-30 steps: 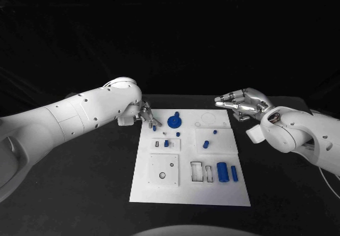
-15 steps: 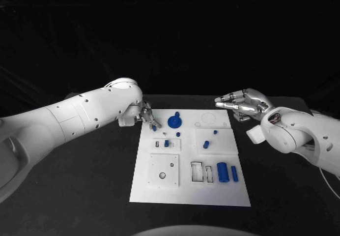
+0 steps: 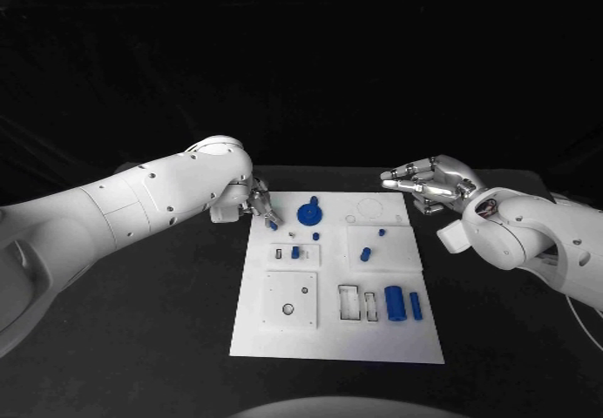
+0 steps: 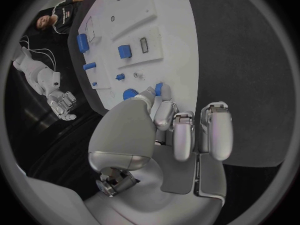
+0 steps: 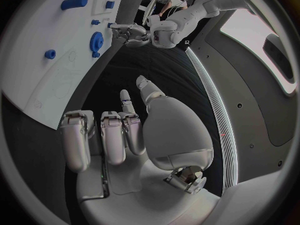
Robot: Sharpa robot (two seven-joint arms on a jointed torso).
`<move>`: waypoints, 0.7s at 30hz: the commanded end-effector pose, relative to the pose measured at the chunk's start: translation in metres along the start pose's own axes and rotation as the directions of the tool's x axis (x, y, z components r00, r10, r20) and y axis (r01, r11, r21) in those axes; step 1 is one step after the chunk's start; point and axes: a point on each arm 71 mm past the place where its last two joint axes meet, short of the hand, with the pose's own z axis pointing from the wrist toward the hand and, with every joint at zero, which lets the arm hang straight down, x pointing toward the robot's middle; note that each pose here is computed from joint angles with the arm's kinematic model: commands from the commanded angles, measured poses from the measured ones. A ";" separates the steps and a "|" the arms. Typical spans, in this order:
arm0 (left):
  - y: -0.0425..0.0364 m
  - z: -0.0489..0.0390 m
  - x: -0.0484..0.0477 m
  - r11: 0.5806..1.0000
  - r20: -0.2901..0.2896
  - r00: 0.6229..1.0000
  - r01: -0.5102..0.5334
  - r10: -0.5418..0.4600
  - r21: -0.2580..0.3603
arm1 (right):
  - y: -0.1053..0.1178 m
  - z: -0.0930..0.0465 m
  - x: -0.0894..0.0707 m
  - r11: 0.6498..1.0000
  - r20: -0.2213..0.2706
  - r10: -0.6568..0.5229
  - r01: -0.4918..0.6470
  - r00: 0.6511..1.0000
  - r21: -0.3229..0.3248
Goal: Assemble the parts on the task board
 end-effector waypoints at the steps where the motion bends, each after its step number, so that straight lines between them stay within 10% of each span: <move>1: -0.0014 0.0004 0.0016 1.000 -0.014 1.000 0.015 -0.015 0.015 | 0.000 0.000 0.002 1.000 -0.020 0.004 -0.005 1.000 -0.005; 21: -0.0048 -0.0244 0.0113 0.981 0.087 0.988 0.115 -0.130 0.154 | -0.001 -0.001 0.002 1.000 -0.027 0.004 -0.004 1.000 0.003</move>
